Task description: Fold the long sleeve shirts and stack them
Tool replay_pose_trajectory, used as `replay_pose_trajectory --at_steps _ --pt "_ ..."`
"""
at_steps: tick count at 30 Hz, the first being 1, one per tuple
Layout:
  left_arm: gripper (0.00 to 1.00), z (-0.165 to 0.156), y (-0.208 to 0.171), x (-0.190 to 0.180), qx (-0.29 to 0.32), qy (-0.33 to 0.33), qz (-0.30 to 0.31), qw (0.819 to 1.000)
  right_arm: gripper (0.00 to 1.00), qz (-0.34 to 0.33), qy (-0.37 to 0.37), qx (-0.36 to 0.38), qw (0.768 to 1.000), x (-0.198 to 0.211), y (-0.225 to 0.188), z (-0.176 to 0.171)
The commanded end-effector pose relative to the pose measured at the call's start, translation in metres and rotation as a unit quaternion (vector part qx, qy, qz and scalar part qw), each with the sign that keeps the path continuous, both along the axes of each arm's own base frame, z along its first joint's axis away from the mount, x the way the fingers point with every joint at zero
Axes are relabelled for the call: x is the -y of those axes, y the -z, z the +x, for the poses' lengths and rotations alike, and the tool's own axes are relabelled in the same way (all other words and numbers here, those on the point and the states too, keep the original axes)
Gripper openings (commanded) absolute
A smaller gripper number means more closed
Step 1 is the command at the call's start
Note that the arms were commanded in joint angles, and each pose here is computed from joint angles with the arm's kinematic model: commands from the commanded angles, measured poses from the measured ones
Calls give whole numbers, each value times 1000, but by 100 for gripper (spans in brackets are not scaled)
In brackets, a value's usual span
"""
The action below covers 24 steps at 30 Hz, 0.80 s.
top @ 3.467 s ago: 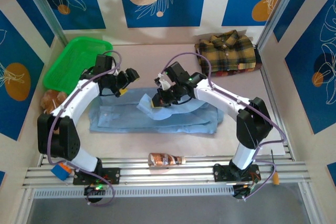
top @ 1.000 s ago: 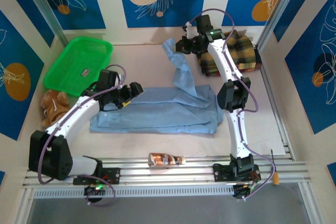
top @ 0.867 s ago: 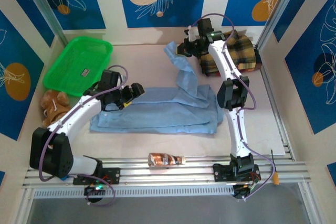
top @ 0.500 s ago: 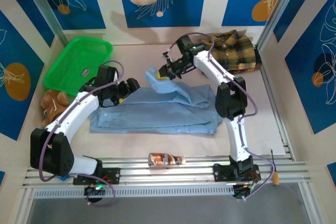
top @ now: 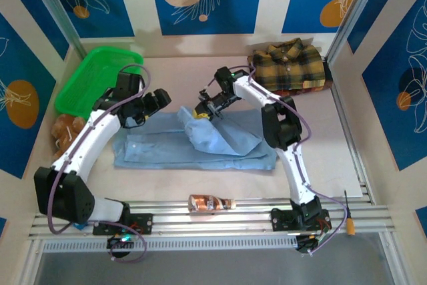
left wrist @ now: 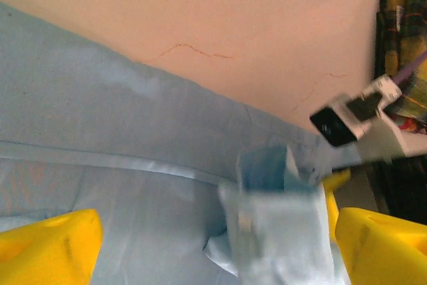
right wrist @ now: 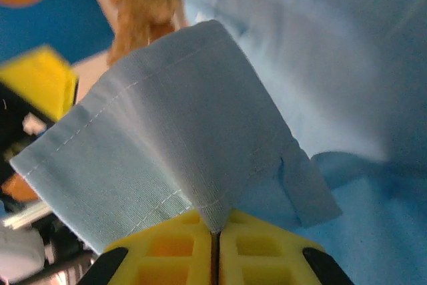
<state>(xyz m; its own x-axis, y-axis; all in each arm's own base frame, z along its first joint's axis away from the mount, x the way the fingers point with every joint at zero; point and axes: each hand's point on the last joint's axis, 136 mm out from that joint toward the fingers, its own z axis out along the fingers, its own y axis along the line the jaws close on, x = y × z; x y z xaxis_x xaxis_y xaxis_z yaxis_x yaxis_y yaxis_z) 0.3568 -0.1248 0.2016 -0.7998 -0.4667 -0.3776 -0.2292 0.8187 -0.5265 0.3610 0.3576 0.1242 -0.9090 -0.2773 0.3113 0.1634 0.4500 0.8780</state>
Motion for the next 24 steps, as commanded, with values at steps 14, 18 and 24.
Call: replay_pose_trajectory --at_steps 14,18,24 --pt "90 43 46 61 -38 128 69 989 81 -215 177 183 943 138 -21 130" --pt "90 56 62 73 -54 202 117 971 84 -284 178 209 919 175 -32 102" --pt "80 76 89 100 -68 302 129 942 93 -278 154 233 919 178 -52 37"
